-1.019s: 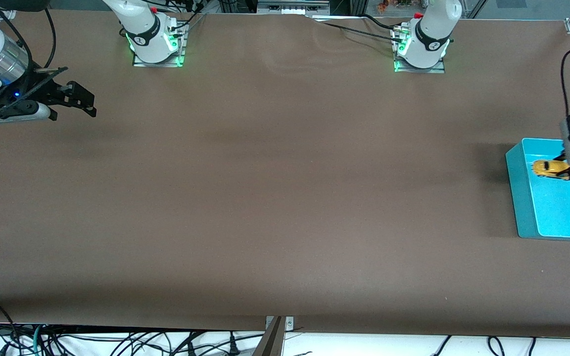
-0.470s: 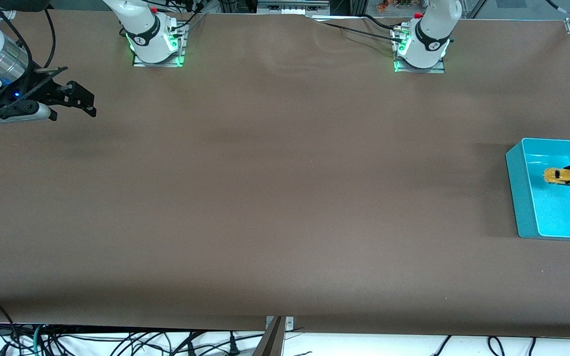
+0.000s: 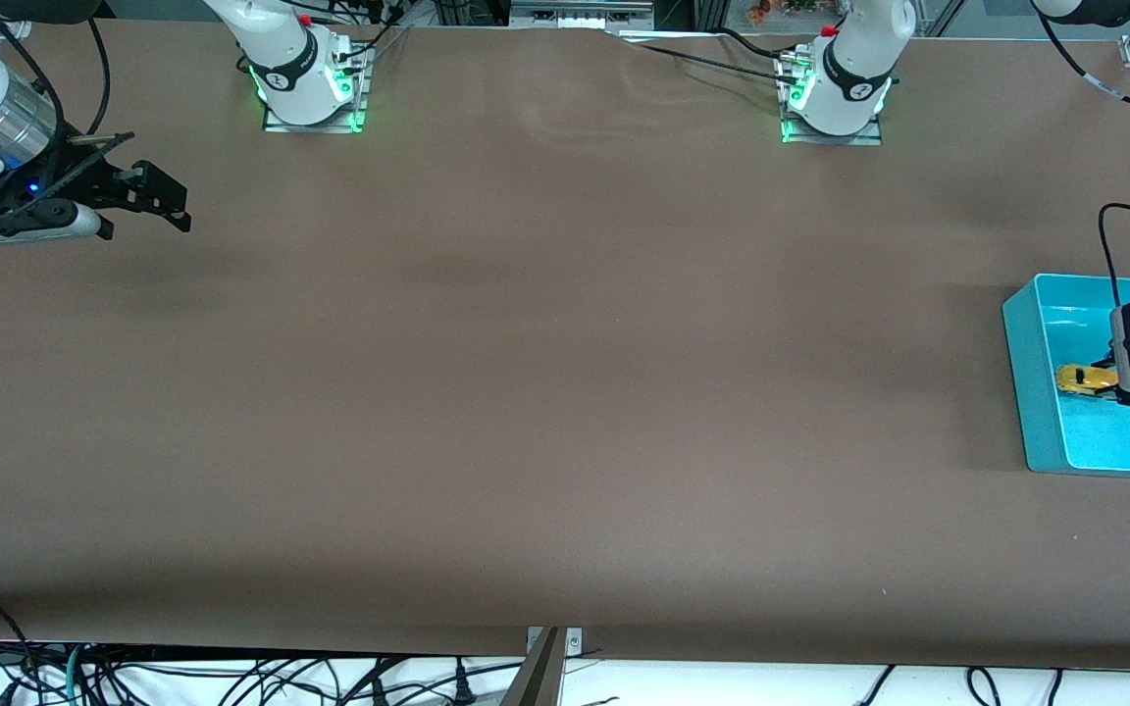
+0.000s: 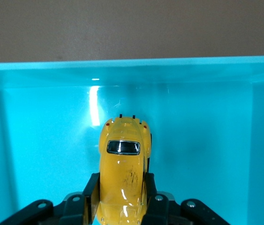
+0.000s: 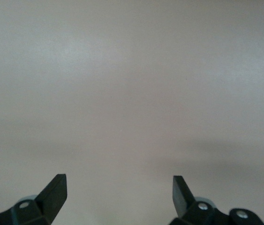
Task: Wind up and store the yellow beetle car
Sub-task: 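Lower the held car into the cyan bin with the left gripper, then open the left gripper to release the car in the bin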
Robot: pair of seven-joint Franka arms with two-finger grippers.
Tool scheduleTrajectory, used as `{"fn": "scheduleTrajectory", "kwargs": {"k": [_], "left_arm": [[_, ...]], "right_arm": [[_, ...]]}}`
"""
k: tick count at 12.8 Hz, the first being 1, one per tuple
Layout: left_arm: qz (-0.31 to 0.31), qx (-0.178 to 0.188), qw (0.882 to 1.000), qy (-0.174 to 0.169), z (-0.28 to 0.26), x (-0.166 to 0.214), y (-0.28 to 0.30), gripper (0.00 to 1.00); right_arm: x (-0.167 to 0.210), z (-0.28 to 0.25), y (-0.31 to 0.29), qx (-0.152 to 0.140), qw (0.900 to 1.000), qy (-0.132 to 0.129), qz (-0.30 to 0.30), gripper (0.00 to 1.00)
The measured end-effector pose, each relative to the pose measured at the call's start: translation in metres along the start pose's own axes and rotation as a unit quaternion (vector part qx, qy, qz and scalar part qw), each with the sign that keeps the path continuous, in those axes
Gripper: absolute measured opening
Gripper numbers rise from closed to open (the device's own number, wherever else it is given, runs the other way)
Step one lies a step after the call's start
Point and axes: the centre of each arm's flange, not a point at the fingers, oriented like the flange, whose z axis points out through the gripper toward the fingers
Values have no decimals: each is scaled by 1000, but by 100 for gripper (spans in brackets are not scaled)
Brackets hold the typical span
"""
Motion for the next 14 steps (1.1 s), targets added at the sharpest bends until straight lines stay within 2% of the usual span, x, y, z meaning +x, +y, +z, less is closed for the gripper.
{"fn": "scheduleTrajectory", "kwargs": {"k": [4,6,11,14], "left_arm": [[-8,-4,1000,3,19,-4,4,42],[-10,-3,1000,4,19,-5,4,48],[-17,7,1000,12,5,-2,-5,99],[-72,5,997,35,-40,22,-20,100]], "right_arm": [[0,0,0,0,1000,0,0,100],[0,0,0,0,1000,0,-1,100],[0,0,0,0,1000,0,-1,100],[0,0,0,0,1000,0,-1,100]]}}
